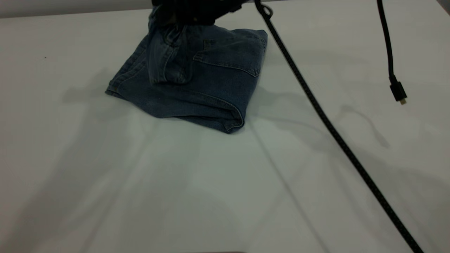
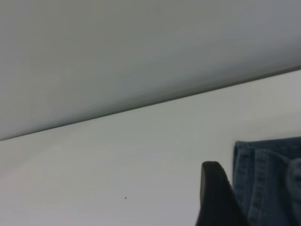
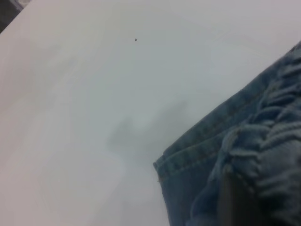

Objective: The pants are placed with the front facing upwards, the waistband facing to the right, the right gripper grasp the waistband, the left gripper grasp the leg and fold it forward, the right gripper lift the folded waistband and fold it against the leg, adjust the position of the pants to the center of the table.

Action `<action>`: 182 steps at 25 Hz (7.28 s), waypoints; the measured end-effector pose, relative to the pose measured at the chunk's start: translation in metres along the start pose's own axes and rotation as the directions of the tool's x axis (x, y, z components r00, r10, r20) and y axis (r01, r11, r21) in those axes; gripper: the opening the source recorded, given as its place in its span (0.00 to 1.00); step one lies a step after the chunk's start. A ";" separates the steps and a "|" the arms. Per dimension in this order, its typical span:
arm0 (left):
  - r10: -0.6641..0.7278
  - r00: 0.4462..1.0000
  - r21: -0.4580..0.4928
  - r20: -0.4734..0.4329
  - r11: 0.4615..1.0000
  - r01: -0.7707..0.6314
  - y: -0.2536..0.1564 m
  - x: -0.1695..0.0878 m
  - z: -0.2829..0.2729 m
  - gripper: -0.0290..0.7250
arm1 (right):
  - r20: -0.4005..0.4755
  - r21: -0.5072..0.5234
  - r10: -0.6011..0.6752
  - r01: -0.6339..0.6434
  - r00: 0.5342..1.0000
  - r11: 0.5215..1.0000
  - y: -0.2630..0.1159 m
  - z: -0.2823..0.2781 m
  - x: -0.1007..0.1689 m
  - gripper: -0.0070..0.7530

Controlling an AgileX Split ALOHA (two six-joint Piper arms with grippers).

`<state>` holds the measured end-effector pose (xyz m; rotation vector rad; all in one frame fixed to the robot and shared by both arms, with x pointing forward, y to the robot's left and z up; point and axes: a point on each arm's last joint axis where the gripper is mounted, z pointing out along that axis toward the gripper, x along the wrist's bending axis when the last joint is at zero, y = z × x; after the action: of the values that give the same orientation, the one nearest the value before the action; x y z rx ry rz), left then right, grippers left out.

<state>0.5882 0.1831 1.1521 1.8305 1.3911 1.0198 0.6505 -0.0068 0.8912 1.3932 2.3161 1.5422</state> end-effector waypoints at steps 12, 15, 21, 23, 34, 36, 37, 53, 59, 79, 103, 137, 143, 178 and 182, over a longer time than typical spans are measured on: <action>0.079 0.992 0.013 0.100 0.997 -0.080 -0.002 -0.009 0.000 0.50 | -0.079 0.063 -0.076 0.081 0.994 0.995 0.020 -0.020 0.039 0.88; 0.121 0.983 0.023 0.141 0.992 -0.126 -0.004 -0.013 0.000 0.50 | -0.076 0.106 -0.096 0.103 0.993 0.989 0.033 -0.040 0.043 0.83; 0.232 0.934 0.167 0.273 0.945 -0.283 -0.029 -0.030 0.025 0.50 | 0.062 0.231 -0.053 0.037 0.997 0.972 0.063 -0.102 0.010 0.76; 0.259 0.912 0.229 0.319 0.912 -0.339 -0.043 -0.039 0.044 0.50 | 0.133 0.271 -0.055 0.017 0.990 0.963 0.069 -0.124 -0.007 0.76; 0.499 0.744 0.237 0.444 0.736 -0.634 -0.122 -0.079 0.156 0.49 | 0.228 0.380 -0.047 -0.044 0.972 0.924 0.070 -0.162 -0.041 0.76; 0.435 0.784 0.267 0.444 0.770 -0.579 -0.132 -0.084 0.164 0.52 | 0.229 0.380 -0.047 -0.045 0.972 0.924 0.070 -0.162 -0.041 0.76; 0.407 0.797 0.285 0.447 0.779 -0.558 -0.135 -0.086 0.167 0.54 | 0.229 0.380 -0.047 -0.045 0.972 0.924 0.070 -0.162 -0.041 0.76; 0.426 0.761 0.257 0.489 0.764 -0.592 -0.174 -0.107 0.216 0.68 | 0.194 0.408 -0.004 -0.076 0.981 0.910 0.067 -0.162 -0.036 0.76; 0.325 0.816 0.328 0.477 0.796 -0.509 -0.195 -0.114 0.231 0.64 | 0.181 0.430 0.004 -0.083 0.983 0.899 0.065 -0.163 -0.035 0.76; -0.133 0.951 0.548 0.278 0.835 -0.044 -0.198 -0.122 0.230 0.64 | 0.177 0.435 0.008 -0.085 0.984 0.896 0.064 -0.163 -0.034 0.76; -0.416 0.899 0.630 0.137 0.737 0.245 -0.158 -0.145 0.185 0.64 | 0.169 0.446 0.006 -0.082 0.986 0.891 0.064 -0.164 -0.033 0.76; 0.103 0.913 0.092 0.395 0.984 -0.151 -0.083 0.030 -0.227 0.64 | 0.442 0.059 -0.185 0.178 0.878 0.982 -0.012 -0.509 0.164 0.76; 0.077 0.915 0.200 0.396 0.965 -0.167 -0.165 0.030 -0.224 0.64 | 0.442 0.143 -0.124 0.067 0.888 0.987 -0.098 -0.486 0.139 0.76; -0.035 0.965 0.261 0.259 0.965 -0.034 -0.271 0.037 -0.215 0.64 | 0.533 -0.009 0.055 -0.059 0.844 0.998 -0.176 -0.457 0.110 0.76; -0.126 0.984 0.259 0.125 0.962 0.090 -0.274 0.043 -0.219 0.64 | 0.563 -0.096 0.077 -0.027 0.823 0.995 -0.183 -0.464 0.116 0.76</action>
<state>0.2720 0.2999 1.0456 1.9405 1.5731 0.6689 0.2460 -0.2838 1.0389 1.6239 1.8400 1.0171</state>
